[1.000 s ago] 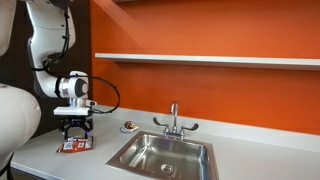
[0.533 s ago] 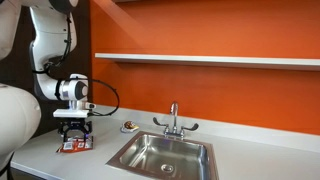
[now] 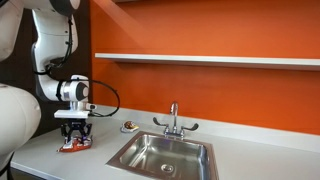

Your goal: Put the packet on the shelf

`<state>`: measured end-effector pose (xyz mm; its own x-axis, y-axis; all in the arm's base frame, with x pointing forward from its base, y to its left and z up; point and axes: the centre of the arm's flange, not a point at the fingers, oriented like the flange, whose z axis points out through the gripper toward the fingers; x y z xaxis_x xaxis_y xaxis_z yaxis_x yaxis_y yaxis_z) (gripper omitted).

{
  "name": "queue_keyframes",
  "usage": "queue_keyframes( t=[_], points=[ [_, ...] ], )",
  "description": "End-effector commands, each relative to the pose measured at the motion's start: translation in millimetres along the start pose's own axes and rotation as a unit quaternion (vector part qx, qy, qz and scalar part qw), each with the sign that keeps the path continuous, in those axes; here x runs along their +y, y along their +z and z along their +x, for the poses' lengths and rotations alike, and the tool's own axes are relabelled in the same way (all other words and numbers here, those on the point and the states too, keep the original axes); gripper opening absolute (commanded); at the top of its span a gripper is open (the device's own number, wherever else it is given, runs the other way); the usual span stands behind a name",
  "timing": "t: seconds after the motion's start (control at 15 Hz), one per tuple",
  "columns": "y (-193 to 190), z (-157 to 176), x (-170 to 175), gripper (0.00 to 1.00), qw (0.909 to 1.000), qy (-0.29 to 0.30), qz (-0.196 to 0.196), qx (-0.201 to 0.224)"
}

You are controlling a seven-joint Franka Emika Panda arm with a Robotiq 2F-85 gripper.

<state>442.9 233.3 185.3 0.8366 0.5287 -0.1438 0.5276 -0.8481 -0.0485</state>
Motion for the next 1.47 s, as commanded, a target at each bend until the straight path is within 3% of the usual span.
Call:
queue_keyframes(
  t=[0.0,0.27,0.4,1.4],
  points=[
    [0.1,7.1,4.7,0.34,0.9999,0.017,0.000,-0.001],
    [-8.1,12.0,8.0,0.07,0.9997,0.022,-0.003,0.007],
    [-13.8,13.8,9.6,0.00,0.9996,0.024,-0.005,0.013],
    [-49.8,8.7,23.5,0.02,0.9977,0.057,-0.021,0.031]
  ],
)
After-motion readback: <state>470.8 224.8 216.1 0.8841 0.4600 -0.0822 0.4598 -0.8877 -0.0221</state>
